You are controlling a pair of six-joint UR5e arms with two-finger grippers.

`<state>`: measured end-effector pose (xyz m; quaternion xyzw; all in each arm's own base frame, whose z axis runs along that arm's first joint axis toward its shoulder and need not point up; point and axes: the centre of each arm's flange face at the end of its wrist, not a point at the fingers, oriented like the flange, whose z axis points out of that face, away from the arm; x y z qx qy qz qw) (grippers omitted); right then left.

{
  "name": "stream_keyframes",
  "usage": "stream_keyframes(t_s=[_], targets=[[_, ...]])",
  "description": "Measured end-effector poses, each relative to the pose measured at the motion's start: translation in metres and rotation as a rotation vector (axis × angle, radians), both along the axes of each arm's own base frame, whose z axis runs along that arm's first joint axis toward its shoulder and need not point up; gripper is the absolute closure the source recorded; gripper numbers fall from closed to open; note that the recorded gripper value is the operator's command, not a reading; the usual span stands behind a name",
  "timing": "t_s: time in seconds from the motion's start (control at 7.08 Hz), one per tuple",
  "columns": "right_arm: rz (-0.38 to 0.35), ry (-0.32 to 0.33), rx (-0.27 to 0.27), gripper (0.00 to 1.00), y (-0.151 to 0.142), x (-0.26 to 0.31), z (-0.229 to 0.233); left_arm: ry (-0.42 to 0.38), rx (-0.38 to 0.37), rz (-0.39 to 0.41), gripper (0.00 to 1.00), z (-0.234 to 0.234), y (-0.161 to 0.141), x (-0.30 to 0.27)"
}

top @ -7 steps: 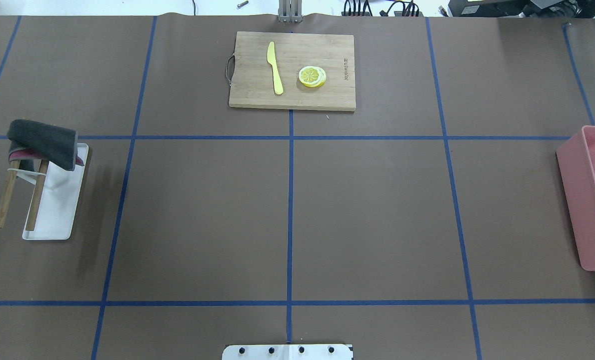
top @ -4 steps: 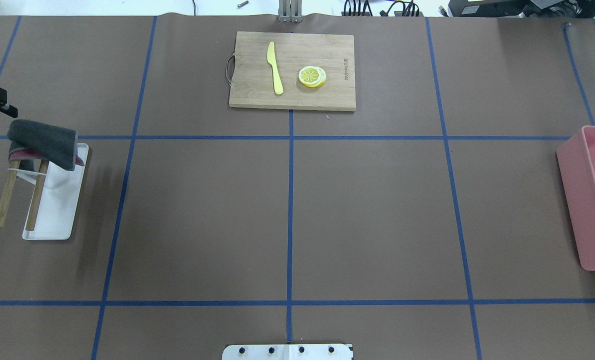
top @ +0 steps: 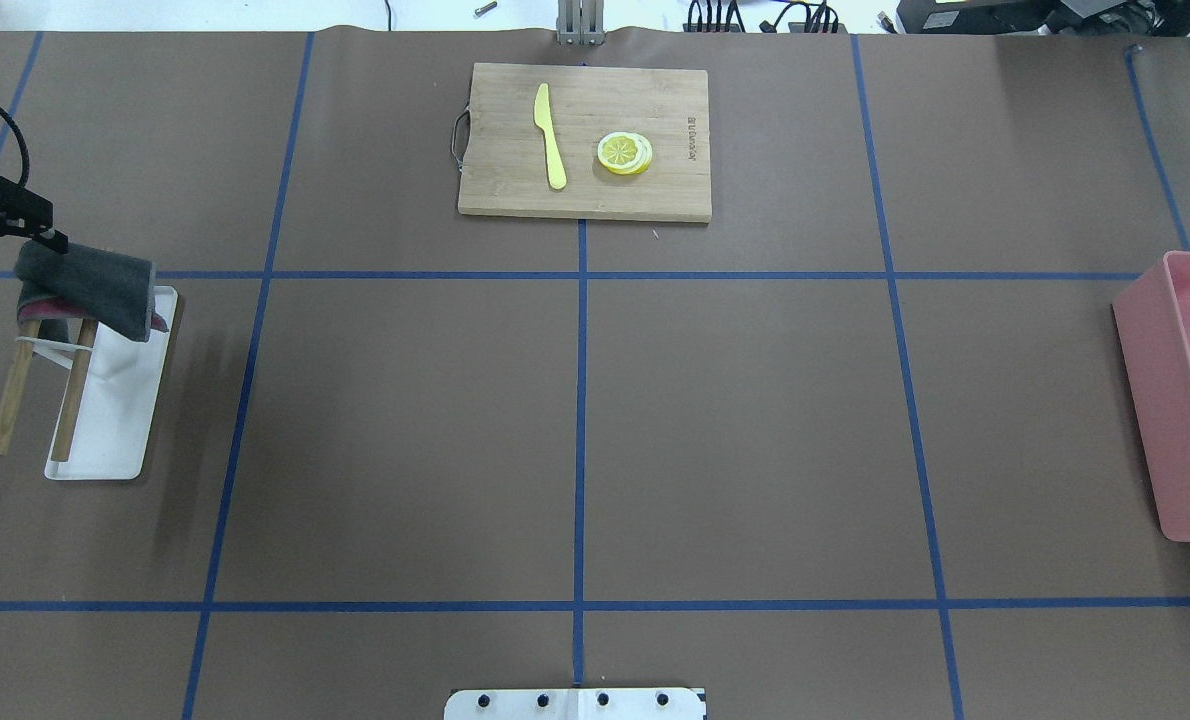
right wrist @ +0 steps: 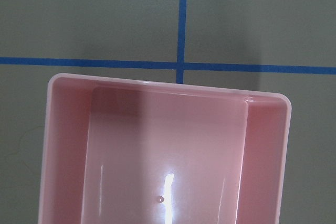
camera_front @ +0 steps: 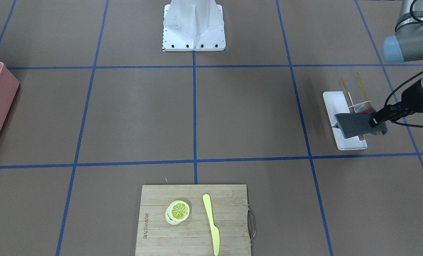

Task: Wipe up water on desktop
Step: 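Grasp the dark grey towel from the white tray with the left gripper and lift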

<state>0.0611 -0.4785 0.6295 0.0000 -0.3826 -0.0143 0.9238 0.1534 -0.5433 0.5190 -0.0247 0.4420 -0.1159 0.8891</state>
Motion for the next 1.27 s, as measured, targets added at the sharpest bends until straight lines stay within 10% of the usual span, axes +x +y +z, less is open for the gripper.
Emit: stream_keyframes(t_s=[0.28,1.27], targets=[[0.000,-0.011,0.002,0.00,-0.001,-0.001,-0.002,0.001,0.010,0.007,1.00,-0.003,-0.002,0.003],[-0.001,-0.015,0.022,0.00,-0.005,-0.002,-0.010,0.059,0.012,-0.047,1.00,-0.035,-0.012,-0.040]])
